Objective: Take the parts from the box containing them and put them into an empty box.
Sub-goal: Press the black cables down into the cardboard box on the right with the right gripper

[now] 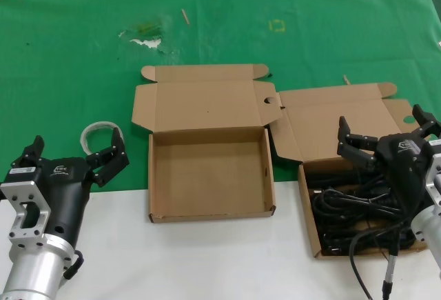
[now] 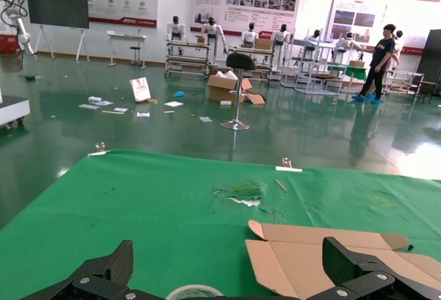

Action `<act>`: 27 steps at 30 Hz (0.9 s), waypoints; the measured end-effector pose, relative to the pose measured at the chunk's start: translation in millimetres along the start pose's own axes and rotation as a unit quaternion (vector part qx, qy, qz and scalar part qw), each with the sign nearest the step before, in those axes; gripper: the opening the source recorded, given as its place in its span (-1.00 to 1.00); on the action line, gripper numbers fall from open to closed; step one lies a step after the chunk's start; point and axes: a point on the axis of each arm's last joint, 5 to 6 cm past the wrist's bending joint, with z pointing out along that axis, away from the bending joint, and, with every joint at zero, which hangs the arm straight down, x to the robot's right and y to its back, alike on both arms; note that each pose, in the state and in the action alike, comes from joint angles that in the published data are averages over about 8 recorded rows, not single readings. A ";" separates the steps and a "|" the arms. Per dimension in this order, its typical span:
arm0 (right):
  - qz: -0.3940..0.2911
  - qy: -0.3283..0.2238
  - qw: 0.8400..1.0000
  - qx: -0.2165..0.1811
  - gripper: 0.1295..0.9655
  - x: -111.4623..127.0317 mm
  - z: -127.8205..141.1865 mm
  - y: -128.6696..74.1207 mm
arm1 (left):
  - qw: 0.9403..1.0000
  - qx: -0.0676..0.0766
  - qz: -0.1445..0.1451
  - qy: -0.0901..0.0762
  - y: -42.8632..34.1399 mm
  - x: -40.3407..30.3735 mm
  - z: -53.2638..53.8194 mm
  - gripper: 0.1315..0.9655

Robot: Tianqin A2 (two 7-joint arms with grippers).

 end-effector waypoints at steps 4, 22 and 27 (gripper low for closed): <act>0.000 0.000 1.000 0.000 1.00 0.0 0.0 0.0 | 1.000 0.000 0.000 0.000 0.0 0.0 0.0 1.00; 0.000 0.000 1.000 0.000 1.00 0.0 0.0 0.0 | 1.000 0.000 0.000 0.000 0.0 0.0 0.0 1.00; 0.000 0.000 1.000 0.000 1.00 0.0 0.0 0.0 | 1.000 0.000 0.000 0.000 0.0 0.0 0.0 1.00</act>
